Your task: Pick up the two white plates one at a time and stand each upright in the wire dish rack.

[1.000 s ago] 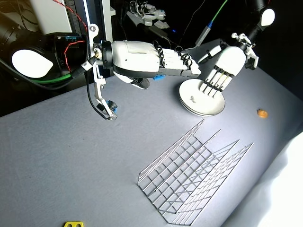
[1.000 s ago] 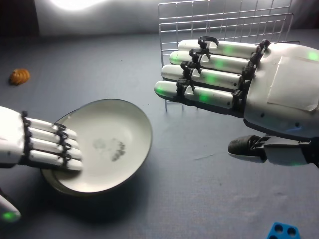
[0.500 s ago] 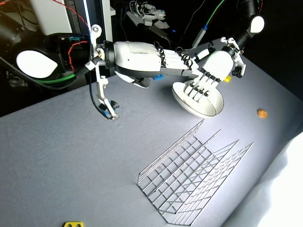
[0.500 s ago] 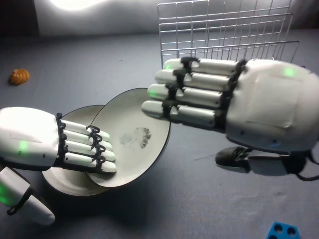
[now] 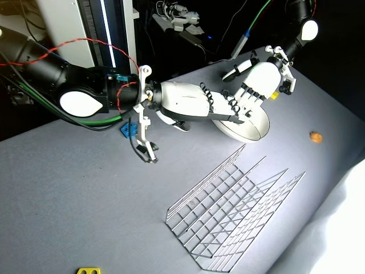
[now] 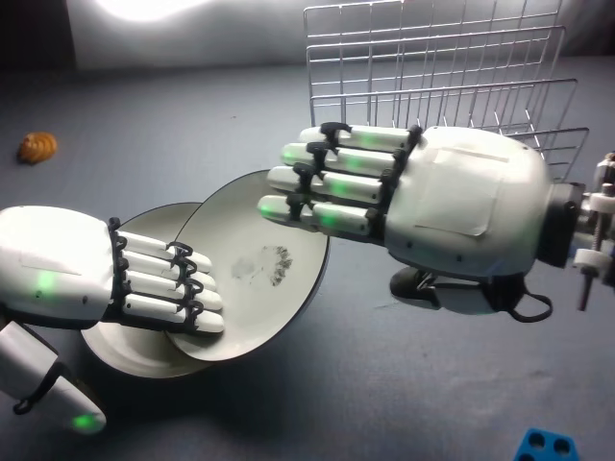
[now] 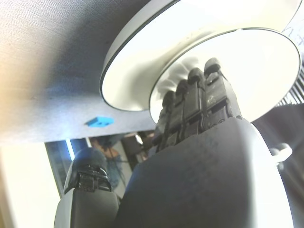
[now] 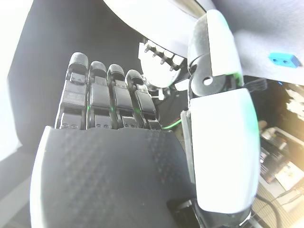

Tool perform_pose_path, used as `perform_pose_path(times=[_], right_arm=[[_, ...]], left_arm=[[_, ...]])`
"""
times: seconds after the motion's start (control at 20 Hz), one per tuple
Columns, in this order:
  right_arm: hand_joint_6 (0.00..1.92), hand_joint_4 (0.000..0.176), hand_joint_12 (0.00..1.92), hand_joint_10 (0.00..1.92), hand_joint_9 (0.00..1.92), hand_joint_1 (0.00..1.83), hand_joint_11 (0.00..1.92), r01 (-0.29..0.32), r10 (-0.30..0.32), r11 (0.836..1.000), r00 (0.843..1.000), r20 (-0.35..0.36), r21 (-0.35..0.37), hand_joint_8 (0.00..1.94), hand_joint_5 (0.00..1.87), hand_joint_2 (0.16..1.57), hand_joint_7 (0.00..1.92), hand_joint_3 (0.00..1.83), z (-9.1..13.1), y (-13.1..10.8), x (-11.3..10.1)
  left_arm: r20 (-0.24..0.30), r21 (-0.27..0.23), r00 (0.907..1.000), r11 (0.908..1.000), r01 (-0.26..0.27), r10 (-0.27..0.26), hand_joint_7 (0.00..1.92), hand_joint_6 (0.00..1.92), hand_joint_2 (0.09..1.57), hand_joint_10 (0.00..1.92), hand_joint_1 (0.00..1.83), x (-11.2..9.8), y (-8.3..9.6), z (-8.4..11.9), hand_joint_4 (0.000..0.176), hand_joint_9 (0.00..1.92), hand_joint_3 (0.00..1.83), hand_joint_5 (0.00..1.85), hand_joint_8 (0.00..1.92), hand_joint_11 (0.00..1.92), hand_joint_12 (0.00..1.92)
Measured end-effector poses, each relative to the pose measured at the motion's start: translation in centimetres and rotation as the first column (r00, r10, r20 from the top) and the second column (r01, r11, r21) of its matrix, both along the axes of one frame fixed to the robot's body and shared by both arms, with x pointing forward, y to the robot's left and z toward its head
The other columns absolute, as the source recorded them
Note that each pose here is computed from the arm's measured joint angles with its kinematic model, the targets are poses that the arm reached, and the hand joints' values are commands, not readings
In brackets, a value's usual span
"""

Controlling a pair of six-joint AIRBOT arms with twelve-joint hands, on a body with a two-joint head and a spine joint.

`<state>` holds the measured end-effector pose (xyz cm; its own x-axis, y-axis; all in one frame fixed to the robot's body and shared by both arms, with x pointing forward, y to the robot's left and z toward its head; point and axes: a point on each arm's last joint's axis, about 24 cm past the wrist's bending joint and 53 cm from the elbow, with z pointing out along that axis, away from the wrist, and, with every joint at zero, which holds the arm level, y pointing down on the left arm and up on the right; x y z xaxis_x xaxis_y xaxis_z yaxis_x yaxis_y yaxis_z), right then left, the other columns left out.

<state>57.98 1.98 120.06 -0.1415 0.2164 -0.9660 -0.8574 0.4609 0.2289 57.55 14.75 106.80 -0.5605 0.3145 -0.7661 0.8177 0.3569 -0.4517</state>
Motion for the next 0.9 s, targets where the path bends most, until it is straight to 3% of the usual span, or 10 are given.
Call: perform_pose_path(times=[0.9], right_arm=[[0.00, 0.000, 0.18, 0.00, 0.00, 0.98, 0.00, -0.051, 0.051, 0.999, 0.999, 0.012, -0.008, 0.00, 0.05, 1.08, 0.00, 0.00, -4.0, 6.4, 1.2]], left_arm=[[-0.015, -0.001, 0.9998, 0.9999, -0.012, 0.012, 0.09, 0.01, 1.14, 0.01, 0.00, 0.4, 0.1, -0.2, 0.000, 0.05, 0.00, 0.13, 0.01, 0.03, 0.02]])
